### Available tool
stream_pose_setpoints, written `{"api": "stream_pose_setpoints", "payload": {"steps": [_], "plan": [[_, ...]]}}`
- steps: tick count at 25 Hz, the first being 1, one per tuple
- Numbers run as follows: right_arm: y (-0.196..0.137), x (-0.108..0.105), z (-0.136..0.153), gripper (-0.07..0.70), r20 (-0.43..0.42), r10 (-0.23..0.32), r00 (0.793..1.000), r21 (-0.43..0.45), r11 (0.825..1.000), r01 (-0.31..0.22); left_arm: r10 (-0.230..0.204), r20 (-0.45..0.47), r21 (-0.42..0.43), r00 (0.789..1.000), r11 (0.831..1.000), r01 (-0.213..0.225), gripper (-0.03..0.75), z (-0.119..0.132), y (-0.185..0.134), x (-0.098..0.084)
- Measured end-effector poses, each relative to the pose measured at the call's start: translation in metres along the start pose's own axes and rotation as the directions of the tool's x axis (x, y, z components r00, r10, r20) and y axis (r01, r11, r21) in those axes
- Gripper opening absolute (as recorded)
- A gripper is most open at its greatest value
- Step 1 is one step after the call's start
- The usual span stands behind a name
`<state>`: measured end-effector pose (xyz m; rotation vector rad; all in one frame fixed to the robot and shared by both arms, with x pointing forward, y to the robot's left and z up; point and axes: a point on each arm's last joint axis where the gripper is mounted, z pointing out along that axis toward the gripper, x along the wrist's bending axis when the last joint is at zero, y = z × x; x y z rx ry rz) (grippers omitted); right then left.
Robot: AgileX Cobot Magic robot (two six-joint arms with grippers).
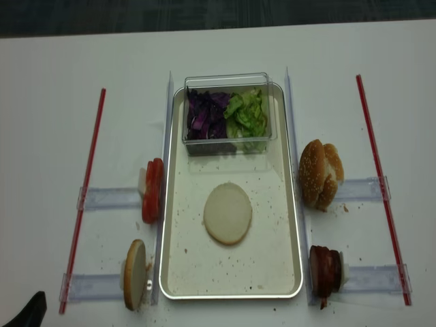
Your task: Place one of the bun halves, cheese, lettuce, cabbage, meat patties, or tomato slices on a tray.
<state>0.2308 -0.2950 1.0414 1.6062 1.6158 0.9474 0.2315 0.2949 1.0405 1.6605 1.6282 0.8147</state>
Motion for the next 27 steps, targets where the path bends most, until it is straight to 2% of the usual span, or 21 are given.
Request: {"api": "stream_pose_setpoints", "payload": {"steps": [27], "plan": [[0.0000,0.0000,0.0000,0.175,0.000,0.000,1.000,0.000,1.000,0.000,0.000,0.000,0.000,1.000,1.000,0.000,0.493,0.0000,0.0000,0.0000]]}}
